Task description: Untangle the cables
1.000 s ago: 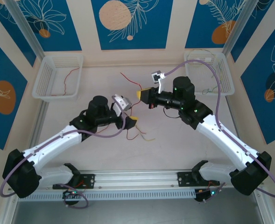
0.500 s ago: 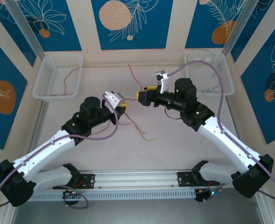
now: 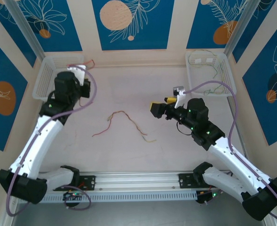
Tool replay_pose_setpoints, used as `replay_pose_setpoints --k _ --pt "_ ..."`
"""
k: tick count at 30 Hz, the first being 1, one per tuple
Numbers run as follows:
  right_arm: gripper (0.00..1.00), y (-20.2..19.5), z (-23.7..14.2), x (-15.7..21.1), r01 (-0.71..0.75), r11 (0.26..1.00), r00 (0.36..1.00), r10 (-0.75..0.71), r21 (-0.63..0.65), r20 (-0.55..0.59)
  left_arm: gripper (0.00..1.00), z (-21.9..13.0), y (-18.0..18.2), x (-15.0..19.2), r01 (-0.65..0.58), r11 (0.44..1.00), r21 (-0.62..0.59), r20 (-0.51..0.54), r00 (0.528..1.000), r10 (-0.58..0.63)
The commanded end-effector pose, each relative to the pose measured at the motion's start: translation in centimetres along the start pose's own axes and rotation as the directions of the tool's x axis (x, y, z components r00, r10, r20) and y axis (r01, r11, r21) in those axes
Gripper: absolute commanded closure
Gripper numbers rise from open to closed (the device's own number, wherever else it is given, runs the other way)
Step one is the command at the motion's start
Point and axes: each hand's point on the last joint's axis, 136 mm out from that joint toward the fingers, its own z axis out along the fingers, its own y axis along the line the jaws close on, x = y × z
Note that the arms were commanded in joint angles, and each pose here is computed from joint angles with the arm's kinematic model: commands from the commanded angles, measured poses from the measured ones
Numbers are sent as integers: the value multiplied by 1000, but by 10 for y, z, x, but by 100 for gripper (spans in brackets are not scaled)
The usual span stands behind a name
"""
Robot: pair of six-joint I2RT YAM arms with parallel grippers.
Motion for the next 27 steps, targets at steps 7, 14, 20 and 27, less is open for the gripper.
replay_pose_setpoints --k 7,14,20,27 --pt "1 -8 -4 -6 -2 1000 999 1 27 42 100 50 94 -18 -91 966 -240 -246 969 30" --pt "0 -3 -10 -9 12 1000 999 -12 7 52 100 108 162 -9 -49 949 -313 -308 950 -53" --pt "0 -2 -20 -8 25 1000 998 -26 6 64 100 167 198 32 -61 945 -320 -422 903 -84" --pt "0 1 -26 -10 29 1000 997 -28 -2 69 100 218 218 76 -48 948 -315 -462 880 -109"
